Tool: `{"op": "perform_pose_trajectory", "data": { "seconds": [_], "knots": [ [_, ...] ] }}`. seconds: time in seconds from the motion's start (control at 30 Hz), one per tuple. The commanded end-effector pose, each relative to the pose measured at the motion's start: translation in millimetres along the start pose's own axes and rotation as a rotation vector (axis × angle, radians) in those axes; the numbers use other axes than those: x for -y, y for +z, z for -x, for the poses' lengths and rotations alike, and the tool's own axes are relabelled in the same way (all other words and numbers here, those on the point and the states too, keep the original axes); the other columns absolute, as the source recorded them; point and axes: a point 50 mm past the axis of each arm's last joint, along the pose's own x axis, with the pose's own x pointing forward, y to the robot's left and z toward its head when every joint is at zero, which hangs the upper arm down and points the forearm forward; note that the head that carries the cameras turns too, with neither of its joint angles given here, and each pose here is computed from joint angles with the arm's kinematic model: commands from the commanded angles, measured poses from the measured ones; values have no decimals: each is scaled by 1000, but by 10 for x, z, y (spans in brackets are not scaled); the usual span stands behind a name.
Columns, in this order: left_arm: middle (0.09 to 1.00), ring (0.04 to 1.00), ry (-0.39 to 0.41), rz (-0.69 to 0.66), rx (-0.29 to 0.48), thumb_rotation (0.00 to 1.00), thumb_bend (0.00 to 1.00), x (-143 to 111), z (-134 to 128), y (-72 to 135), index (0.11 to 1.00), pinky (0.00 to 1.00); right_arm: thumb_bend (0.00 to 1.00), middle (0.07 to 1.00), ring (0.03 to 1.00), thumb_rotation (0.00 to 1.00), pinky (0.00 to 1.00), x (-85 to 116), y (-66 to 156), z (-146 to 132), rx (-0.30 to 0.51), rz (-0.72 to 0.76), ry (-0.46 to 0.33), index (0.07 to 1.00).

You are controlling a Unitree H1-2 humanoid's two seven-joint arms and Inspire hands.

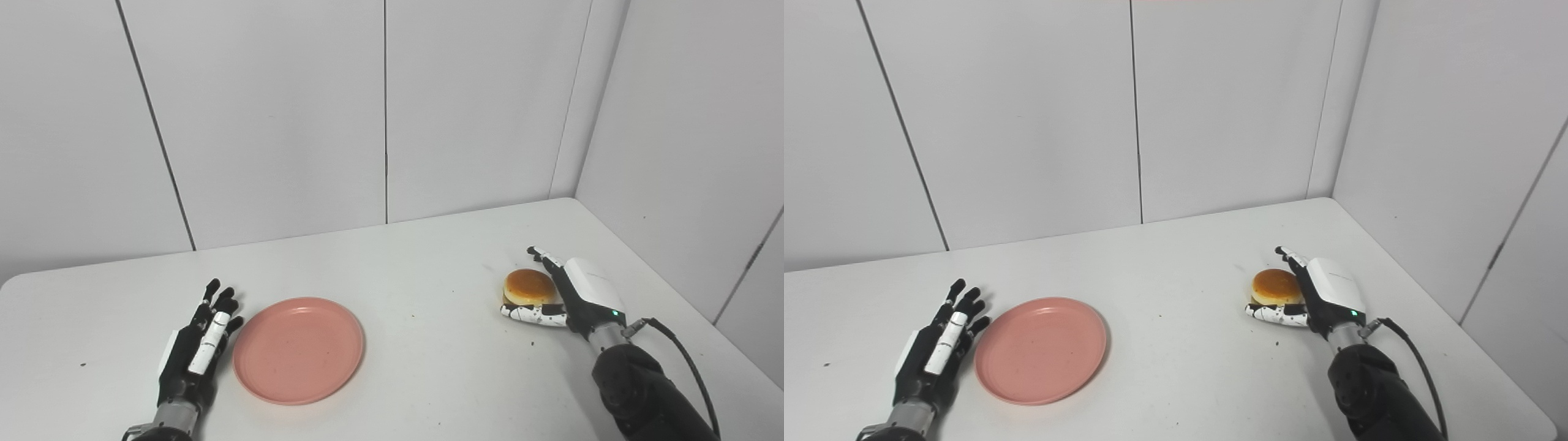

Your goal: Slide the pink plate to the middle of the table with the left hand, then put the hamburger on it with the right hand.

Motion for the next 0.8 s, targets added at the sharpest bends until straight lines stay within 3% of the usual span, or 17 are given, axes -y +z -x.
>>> {"op": "perform_pose_trajectory", "data": {
  "seconds": [0.0,0.77],
  "knots": [
    [953,947,-13,-1,-39,675,751,12,7,-35,966,894,1000,853,841,581,725,213,121,-154,46,-3,-64,867],
    [951,948,-12,14,-52,669,761,31,45,-71,953,889,1000,838,790,493,682,173,77,-167,37,-31,-56,849]
  ]
}}
